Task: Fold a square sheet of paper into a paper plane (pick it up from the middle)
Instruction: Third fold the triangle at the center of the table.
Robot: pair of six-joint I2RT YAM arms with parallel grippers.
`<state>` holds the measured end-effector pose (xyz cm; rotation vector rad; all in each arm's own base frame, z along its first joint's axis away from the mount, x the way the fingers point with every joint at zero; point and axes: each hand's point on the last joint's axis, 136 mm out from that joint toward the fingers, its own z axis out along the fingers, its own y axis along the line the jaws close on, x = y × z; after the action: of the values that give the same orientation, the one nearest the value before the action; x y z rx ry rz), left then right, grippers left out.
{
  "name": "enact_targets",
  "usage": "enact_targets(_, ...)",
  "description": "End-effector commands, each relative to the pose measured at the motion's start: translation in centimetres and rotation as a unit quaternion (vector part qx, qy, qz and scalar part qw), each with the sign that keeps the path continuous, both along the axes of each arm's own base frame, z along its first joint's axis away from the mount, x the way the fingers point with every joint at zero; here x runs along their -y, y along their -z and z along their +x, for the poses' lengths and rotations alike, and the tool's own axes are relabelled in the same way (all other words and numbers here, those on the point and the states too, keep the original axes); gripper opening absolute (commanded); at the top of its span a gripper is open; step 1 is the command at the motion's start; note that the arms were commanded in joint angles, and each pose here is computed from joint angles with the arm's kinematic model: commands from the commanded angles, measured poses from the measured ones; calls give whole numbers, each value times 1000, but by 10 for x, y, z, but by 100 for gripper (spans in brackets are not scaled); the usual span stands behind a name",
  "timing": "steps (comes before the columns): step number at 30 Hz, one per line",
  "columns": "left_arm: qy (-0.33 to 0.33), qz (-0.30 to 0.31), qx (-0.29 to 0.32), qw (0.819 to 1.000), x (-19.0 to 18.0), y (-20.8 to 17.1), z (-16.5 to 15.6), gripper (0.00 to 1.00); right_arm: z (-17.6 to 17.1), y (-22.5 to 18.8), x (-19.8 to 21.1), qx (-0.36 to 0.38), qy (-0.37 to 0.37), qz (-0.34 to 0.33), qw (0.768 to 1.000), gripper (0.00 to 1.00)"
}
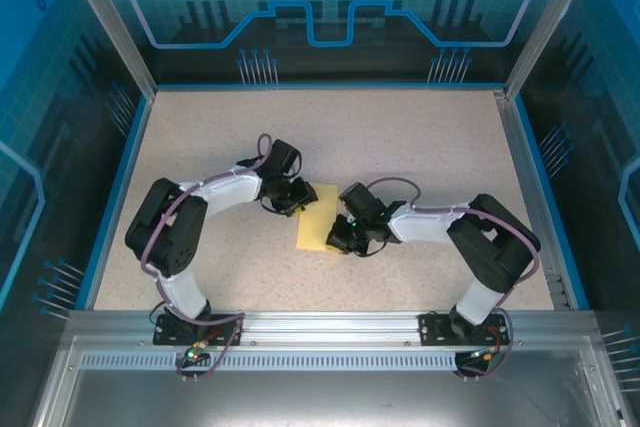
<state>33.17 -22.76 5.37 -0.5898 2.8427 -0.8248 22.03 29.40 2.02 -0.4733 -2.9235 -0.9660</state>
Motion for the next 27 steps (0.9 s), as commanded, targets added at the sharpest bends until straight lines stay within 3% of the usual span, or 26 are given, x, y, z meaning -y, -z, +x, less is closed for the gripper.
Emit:
enact_targets(1, 53, -51, 37, 997, 15, -24, -1, 40, -7, -11, 18, 5, -75, -3, 997, 0)
enact_targets(3, 82, -76, 46, 993, 26, -28, -3, 38, -12, -14, 30, -1, -130, -11, 991, 0)
enact_targets(6, 109, -93, 66, 987, 34, -35, -2, 38, -15, -14, 46, -7, -153, -4, 988, 0)
enact_targets(17, 114, -67, 30, 991, 39, 6, 1, 32, 5, -17, 51, 8, -129, 10, 992, 4)
enact_targets(27, 103, -20, 14, 994, 24, 25, -2, 28, 17, -15, 47, 21, -61, 32, 997, 18)
